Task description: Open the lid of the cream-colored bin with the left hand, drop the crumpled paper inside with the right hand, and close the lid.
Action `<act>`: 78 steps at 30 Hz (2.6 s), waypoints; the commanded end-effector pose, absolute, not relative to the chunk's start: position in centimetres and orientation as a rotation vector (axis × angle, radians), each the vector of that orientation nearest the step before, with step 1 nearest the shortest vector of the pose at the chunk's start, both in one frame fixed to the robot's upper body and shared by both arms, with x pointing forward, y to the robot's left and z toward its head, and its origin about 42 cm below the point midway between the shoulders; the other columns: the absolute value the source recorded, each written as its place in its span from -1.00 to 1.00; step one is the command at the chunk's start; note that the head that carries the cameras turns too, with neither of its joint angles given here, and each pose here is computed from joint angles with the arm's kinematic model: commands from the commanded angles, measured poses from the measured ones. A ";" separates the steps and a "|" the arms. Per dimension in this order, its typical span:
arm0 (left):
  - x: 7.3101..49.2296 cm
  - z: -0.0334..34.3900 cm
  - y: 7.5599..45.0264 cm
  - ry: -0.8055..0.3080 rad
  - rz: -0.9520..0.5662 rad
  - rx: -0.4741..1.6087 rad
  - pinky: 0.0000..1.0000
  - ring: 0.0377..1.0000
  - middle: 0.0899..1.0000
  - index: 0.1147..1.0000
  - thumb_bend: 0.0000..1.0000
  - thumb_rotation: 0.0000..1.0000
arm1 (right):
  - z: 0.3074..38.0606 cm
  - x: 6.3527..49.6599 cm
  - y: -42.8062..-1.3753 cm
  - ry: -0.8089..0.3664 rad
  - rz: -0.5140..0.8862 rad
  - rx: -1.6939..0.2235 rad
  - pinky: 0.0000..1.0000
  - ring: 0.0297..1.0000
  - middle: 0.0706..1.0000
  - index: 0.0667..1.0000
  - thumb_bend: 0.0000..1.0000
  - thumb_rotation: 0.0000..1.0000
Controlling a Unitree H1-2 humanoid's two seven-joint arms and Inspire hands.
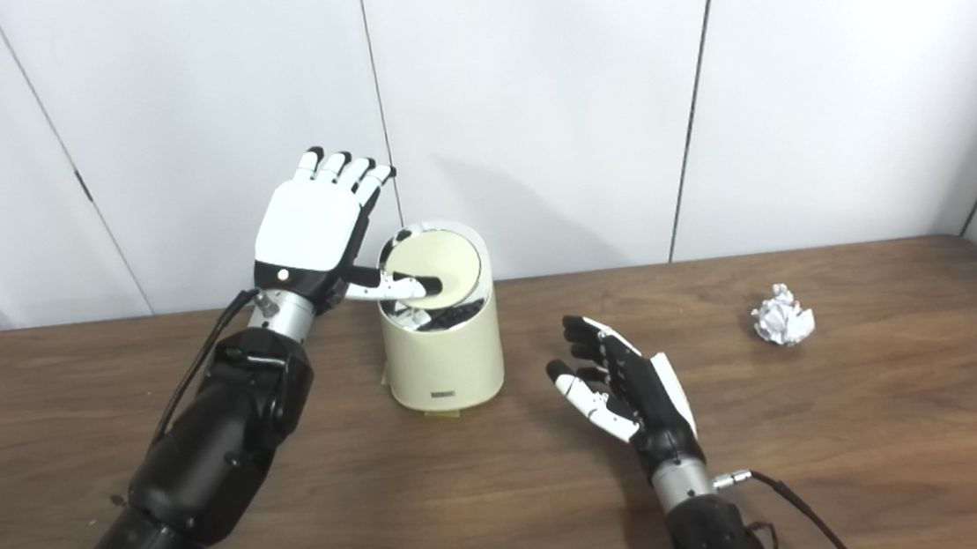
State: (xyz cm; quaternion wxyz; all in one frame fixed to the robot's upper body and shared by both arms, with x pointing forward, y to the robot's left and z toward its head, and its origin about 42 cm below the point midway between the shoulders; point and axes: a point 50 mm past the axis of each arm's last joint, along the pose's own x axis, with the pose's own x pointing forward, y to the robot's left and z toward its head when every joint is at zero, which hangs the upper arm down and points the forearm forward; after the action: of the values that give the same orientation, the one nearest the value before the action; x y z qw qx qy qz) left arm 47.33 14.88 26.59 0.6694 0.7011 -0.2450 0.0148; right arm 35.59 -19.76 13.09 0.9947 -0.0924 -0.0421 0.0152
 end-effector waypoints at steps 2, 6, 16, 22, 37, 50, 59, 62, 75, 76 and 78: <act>48.3 30.5 14.6 -0.646 0.115 1.605 1.00 0.88 0.83 0.83 0.99 0.43 | 15.5 36.7 -19.2 -0.178 0.036 -0.172 0.55 0.67 0.66 0.62 -0.55 -0.07; 48.7 30.2 14.8 -0.634 0.114 1.629 1.00 0.88 0.83 0.84 1.00 0.23 | 15.5 36.7 -19.3 -0.185 0.043 -0.168 0.55 0.68 0.66 0.62 -0.56 -0.05; 49.0 28.6 14.9 -0.650 0.092 1.713 1.00 0.90 0.83 0.82 1.00 -0.15 | 15.6 36.6 -19.2 -0.184 0.042 -0.173 0.54 0.67 0.66 0.62 -0.57 -0.07; 48.8 27.9 14.8 -0.674 0.076 1.803 1.00 0.94 0.86 0.87 1.00 -0.23 | 15.8 36.5 -19.2 -0.174 0.036 -0.179 0.53 0.66 0.65 0.61 -0.55 -0.05; 47.4 32.0 15.6 -0.632 0.121 1.549 1.00 0.85 0.79 0.78 0.38 0.98 | 15.6 36.6 -19.6 -0.193 0.043 -0.201 0.54 0.67 0.66 0.62 -0.57 -0.08; 46.9 37.1 17.3 -0.638 0.261 1.452 1.00 0.89 0.87 0.87 0.51 1.00 | 15.6 36.6 -19.5 -0.195 0.033 -0.218 0.49 0.65 0.63 0.59 -0.57 -0.06; 44.6 35.6 19.2 -0.617 0.170 1.180 0.88 0.86 0.83 0.84 0.44 1.00 | 16.1 36.7 -20.1 -0.208 0.035 -0.280 0.46 0.62 0.62 0.58 -0.55 -0.07; 43.2 33.7 20.3 -0.586 0.051 0.951 0.47 0.70 0.78 0.79 0.29 0.92 | 18.0 36.8 -20.8 -0.231 0.029 -0.437 0.34 0.54 0.62 0.60 -0.37 -0.03; 36.9 23.2 23.9 -0.479 -0.038 0.644 0.35 0.56 0.60 0.60 -0.07 0.80 | 27.8 38.6 -23.4 -0.404 0.016 -0.989 0.27 0.56 0.68 0.59 0.74 -0.37; 36.6 22.7 24.1 -0.472 -0.045 0.644 0.35 0.55 0.59 0.59 -0.06 0.80 | 28.2 39.0 -23.9 -0.401 0.008 -1.033 0.25 0.55 0.68 0.60 0.79 -0.38; 36.0 21.7 24.4 -0.456 -0.076 0.630 0.30 0.50 0.56 0.60 -0.07 0.80 | 28.8 39.9 -25.1 -0.391 -0.001 -1.086 0.26 0.56 0.69 0.63 0.87 -0.36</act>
State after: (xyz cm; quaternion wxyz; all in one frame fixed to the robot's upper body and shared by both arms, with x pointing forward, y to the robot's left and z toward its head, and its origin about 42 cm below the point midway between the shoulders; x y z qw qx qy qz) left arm 35.31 24.45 19.38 0.9343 0.3125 -0.1667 -0.0398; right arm 39.00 -24.26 26.53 0.8528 -0.4962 -0.1619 0.0176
